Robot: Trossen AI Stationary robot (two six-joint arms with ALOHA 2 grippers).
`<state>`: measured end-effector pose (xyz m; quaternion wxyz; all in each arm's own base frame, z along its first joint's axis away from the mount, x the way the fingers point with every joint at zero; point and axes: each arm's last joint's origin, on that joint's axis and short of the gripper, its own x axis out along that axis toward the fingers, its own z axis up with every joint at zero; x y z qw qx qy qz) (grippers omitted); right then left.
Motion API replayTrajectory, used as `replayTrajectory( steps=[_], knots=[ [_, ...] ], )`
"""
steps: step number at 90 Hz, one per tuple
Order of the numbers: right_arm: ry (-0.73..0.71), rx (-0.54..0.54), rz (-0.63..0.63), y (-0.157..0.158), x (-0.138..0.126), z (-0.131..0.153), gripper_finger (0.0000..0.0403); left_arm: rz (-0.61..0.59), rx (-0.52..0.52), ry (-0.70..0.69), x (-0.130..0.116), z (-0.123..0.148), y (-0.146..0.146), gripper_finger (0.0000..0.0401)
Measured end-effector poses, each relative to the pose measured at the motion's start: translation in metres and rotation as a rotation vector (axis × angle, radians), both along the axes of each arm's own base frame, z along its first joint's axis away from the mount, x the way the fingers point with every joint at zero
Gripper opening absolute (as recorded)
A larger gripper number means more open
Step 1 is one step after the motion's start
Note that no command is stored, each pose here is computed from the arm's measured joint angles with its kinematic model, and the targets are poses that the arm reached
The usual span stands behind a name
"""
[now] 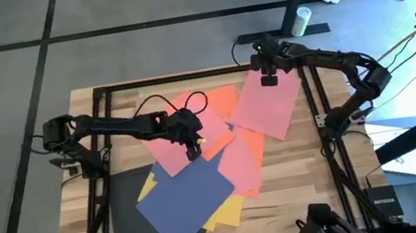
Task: Organize paper
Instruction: Put the pink paper to the top right of the table
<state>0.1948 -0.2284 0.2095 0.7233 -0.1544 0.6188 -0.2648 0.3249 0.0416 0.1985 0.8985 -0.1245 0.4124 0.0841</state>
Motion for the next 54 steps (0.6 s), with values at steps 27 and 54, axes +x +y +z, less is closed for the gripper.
replayTrajectory(
  steps=[27, 54],
  knots=[
    [0.006, 0.123, -0.016, 0.040, 0.021, -0.006, 0.0016, -0.008, 0.008, -0.073, 0.005, 0.005, -0.002, 0.0000],
    [-0.105, 0.522, -0.104, 0.110, 0.034, 0.000, 0.0002, -0.020, 0.007, -0.082, 0.006, 0.006, -0.007, 0.0000]
  ],
)
